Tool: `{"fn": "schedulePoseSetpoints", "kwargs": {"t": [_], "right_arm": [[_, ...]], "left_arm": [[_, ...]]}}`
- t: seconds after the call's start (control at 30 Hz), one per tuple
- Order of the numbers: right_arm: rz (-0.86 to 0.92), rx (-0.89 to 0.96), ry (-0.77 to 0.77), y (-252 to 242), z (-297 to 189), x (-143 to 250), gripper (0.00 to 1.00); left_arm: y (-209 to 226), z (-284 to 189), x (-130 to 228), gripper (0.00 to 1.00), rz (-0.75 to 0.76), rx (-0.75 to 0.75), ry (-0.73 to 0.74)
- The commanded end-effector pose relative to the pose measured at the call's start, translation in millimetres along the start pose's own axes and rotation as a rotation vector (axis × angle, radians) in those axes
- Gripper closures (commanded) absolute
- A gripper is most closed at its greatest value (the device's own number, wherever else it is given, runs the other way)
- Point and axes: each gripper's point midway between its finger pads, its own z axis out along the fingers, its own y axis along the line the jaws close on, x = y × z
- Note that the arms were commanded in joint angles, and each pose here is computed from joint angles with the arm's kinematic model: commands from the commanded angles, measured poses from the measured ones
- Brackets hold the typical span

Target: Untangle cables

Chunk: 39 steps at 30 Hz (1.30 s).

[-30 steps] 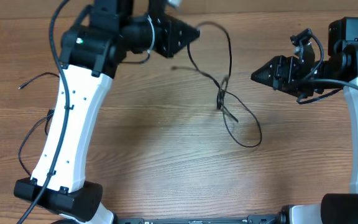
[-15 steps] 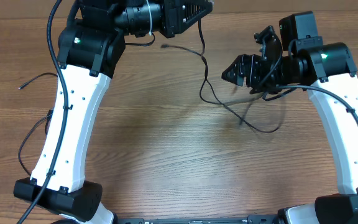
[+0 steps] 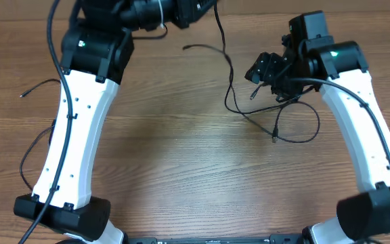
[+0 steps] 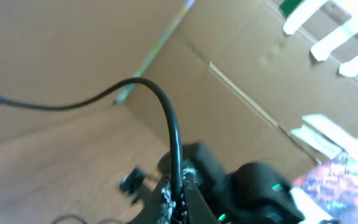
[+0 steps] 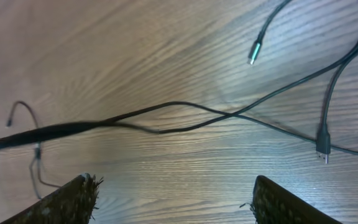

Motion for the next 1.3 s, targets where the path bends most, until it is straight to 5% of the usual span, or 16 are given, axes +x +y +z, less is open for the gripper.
{"fn": "schedulePoseSetpoints", "kwargs": {"t": [0.0,0.8,1.27], "right_arm": [[-0.052,0.048,0.069,-8.8,29.7,3.4,0.21],[-0.365,-0.036,0.217,4.8,76.1,30.1,0.20],[-0.365,-0.161,-0.078,24.4,126.9,-20.6,0.36]], "left_arm": [[-9.1,-21.8,-32.5,0.96,-0.033,0.004,-0.099],[-20.0,-39.5,-61.1,0.96,-0.056,0.063,-0.183],[-23.3,-39.4,-58.3,0.96,-0.098,0.084,-0.163]]}}
